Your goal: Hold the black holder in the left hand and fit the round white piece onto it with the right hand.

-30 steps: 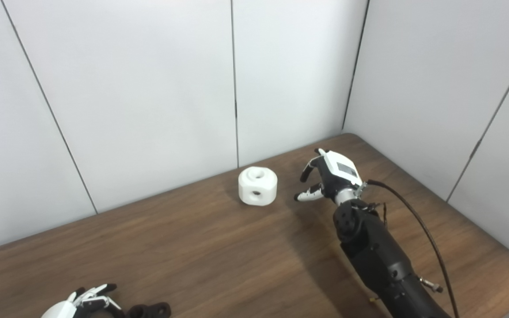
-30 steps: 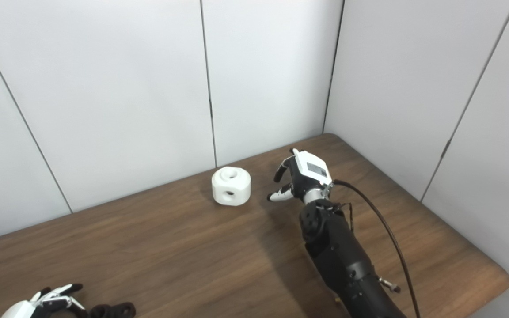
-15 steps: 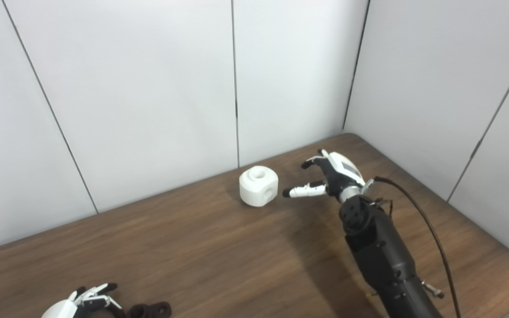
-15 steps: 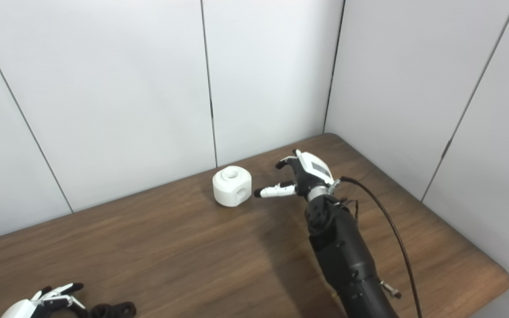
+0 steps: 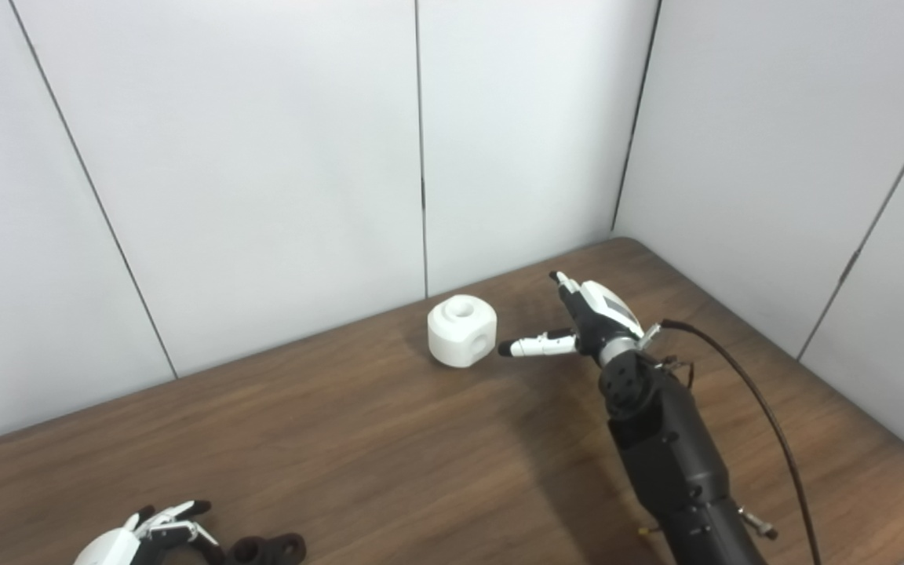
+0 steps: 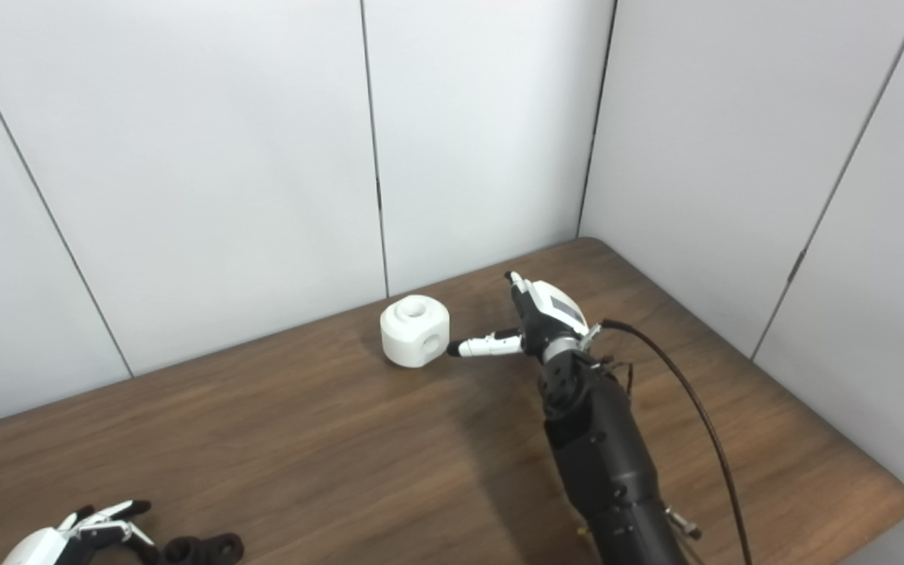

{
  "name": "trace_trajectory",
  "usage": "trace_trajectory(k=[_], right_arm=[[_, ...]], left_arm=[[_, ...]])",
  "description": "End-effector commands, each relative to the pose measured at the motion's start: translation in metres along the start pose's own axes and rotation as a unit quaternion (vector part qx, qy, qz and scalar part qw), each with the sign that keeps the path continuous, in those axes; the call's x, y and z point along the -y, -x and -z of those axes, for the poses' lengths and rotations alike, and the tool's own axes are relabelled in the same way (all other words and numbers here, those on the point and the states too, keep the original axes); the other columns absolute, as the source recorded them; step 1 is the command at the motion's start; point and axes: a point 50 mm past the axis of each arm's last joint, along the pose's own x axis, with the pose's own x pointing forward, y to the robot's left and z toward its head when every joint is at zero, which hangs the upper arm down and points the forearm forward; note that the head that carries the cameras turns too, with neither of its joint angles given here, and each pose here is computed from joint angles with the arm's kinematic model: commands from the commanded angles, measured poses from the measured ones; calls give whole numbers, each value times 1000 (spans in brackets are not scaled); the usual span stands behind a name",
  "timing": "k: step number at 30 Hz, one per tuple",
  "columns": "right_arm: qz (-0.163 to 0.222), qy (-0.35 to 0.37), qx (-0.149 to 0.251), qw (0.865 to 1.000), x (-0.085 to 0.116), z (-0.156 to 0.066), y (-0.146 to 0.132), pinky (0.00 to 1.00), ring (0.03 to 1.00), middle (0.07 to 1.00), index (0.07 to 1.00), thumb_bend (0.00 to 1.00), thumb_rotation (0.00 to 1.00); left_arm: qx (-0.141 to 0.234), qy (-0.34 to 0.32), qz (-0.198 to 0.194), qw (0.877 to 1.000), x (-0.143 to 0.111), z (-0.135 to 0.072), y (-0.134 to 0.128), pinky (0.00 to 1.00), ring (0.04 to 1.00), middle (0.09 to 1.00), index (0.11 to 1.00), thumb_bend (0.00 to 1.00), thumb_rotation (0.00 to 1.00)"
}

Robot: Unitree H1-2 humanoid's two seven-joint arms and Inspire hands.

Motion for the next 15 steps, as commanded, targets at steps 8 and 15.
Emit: trace_trajectory(k=[8,15], right_arm=[[24,-59,37,997,-5,-43,-4,1000,1000,1000,1000,1000,617],[14,-78,53,995,-17,-60,-9,1000,1000,1000,1000,1000,622]], left_arm=[[-7,-3,10,1000,-1,1,-6,1000,876,863,482,516,39],[-9,-4,11,1000,3,2,-9,1000,871,863,482,516,40]])
